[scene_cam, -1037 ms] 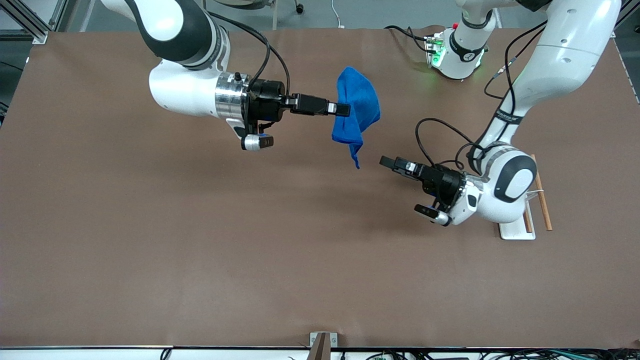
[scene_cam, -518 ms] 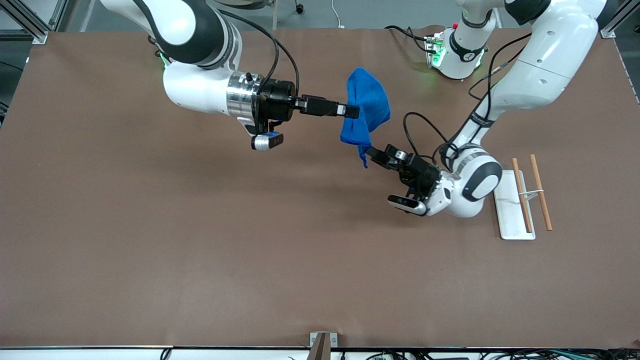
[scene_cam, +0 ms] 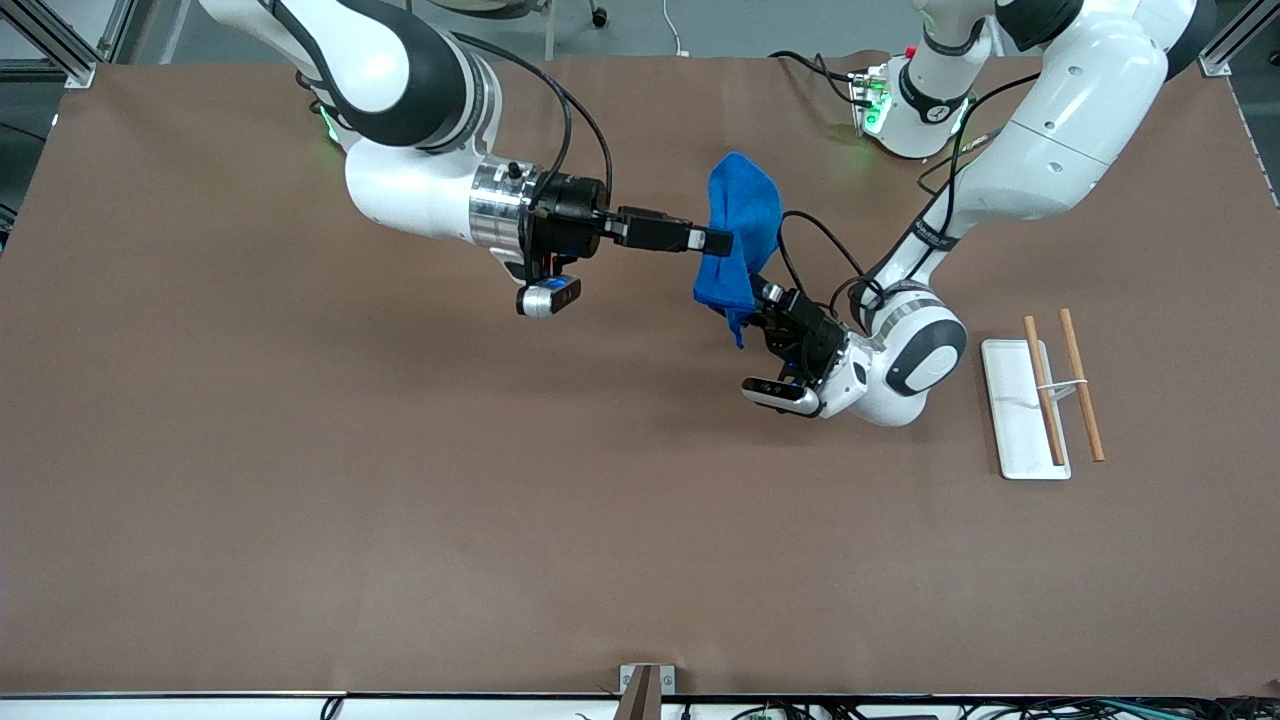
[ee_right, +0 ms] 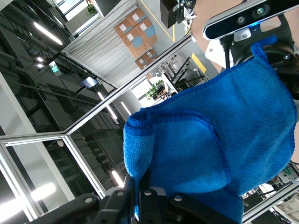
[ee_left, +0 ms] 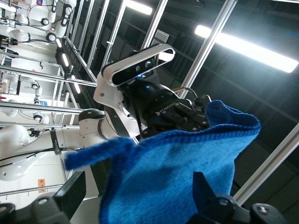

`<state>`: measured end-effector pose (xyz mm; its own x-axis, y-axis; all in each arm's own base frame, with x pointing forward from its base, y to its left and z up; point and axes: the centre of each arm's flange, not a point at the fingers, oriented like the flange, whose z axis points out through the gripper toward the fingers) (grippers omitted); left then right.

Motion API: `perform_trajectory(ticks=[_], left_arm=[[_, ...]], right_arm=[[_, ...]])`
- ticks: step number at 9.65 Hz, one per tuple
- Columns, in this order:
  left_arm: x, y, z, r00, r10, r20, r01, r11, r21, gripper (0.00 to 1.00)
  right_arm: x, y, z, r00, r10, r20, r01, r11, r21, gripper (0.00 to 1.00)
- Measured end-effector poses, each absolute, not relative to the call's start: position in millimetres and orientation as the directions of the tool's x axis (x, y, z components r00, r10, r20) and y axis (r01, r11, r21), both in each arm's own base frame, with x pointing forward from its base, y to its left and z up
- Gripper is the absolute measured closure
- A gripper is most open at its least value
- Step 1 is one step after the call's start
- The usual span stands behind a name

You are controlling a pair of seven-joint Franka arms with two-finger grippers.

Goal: Right arm passes towel to left arm to hang
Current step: 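Grasp the hanging towel with the left gripper below the right gripper, then open the right gripper and withdraw it while the left gripper carries the towel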

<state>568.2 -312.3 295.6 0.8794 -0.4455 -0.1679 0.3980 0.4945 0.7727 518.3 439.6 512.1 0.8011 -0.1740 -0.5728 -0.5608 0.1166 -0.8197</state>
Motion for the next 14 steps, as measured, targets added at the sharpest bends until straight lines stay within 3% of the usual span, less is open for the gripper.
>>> perform_trajectory(ticks=[2, 3, 5, 8, 12, 14], left_arm=[[574.0, -301.1, 296.2, 0.882, -0.437, -0.178, 0.402, 0.499, 0.768, 0.12], [579.0, -291.4, 296.5, 0.882, -0.431, -0.190, 0.408, 0.499, 0.765, 0.31], [589.2, -273.0, 300.1, 0.876, -0.431, -0.217, 0.431, 0.495, 0.754, 0.44], [593.7, -268.0, 305.0, 0.871, -0.438, -0.225, 0.441, 0.491, 0.751, 0.93], [631.2, -218.4, 338.1, 0.839, -0.468, -0.278, 0.484, 0.408, 0.774, 0.97], [651.3, -185.2, 354.4, 0.814, -0.473, -0.336, 0.515, 0.323, 0.794, 0.97]], right_arm=[[518.3, 439.8, 512.6, 0.801, -0.173, -0.572, -0.560, 0.117, -0.820, 0.95], [518.2, 439.9, 512.7, 0.802, -0.173, -0.572, -0.560, 0.117, -0.820, 0.95], [518.2, 440.0, 512.6, 0.801, -0.173, -0.572, -0.560, 0.117, -0.820, 0.95], [518.4, 439.9, 512.2, 0.801, -0.174, -0.573, -0.561, 0.117, -0.820, 0.95], [519.2, 439.0, 510.9, 0.799, -0.180, -0.574, -0.562, 0.117, -0.819, 0.93], [519.2, 432.3, 495.5, 0.800, -0.213, -0.561, -0.557, 0.085, -0.826, 0.65]])
